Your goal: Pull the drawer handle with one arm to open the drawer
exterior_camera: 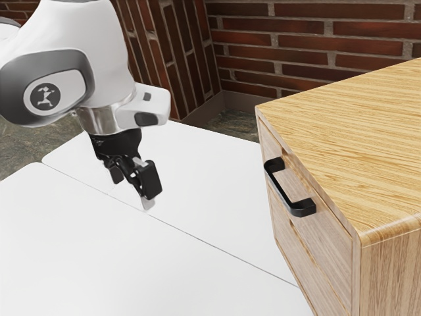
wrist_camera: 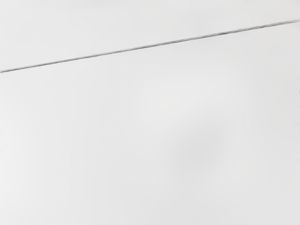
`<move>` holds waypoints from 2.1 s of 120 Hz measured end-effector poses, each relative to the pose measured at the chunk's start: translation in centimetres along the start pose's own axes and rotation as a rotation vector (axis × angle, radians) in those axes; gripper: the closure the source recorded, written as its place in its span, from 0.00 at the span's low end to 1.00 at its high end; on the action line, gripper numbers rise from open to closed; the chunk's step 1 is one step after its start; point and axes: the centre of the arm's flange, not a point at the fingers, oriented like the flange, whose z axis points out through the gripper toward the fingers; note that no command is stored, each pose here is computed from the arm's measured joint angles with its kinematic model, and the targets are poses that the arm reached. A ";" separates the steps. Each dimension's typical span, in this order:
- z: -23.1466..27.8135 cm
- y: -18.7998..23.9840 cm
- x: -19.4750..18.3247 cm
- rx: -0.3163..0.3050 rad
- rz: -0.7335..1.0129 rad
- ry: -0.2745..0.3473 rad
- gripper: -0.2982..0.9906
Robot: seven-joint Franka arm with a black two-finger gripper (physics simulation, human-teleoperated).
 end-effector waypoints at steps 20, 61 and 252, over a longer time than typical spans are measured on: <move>-0.2 -0.8 0.7 -0.007 -0.013 0.063 0.23; -2.2 0.6 0.8 -0.212 -0.374 0.103 0.23; -2.4 12.8 0.7 -0.696 -1.184 0.098 0.23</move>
